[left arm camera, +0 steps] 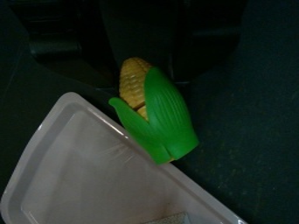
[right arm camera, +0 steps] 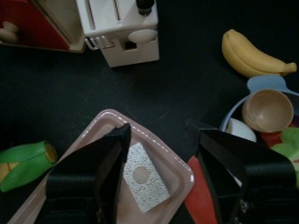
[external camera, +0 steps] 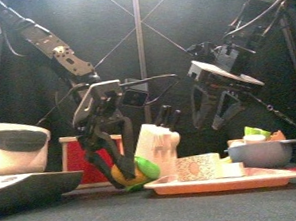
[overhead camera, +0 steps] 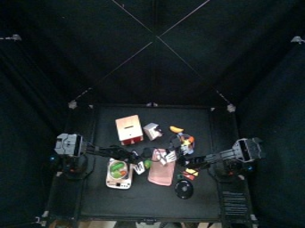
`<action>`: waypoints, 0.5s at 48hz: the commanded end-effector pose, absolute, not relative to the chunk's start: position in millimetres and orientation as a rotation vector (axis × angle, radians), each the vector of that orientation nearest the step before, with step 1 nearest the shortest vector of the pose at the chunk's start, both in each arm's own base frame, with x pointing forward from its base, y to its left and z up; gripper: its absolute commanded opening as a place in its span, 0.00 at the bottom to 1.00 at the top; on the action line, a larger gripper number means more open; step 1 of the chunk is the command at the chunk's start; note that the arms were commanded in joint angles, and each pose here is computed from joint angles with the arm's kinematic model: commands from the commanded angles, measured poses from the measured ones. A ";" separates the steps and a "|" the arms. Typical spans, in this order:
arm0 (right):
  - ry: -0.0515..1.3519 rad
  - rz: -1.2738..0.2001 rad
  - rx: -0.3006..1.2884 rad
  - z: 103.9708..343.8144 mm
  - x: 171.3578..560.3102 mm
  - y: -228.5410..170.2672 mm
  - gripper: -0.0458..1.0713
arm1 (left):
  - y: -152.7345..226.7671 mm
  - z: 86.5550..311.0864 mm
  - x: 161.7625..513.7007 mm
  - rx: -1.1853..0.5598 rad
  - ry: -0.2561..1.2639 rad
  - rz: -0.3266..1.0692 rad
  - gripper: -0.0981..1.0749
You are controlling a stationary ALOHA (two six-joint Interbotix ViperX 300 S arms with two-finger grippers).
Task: Grab corn
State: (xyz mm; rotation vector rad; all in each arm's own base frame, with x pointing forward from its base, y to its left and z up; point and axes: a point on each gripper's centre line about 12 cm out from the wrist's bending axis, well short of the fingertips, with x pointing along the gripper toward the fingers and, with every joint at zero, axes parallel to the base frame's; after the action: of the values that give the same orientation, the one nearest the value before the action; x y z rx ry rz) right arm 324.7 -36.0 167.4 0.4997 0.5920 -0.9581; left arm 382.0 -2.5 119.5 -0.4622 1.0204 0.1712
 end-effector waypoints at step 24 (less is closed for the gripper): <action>0.520 -0.867 0.480 192.8 330.3 -27.5 0.82 | 5.3 178.0 373.6 -0.320 0.787 0.121 0.62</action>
State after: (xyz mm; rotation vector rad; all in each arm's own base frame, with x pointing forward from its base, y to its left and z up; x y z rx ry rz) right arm 326.9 -33.5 170.9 0.4797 0.5805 -0.9283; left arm 367.5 2.4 158.4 -0.3251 0.8838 0.1259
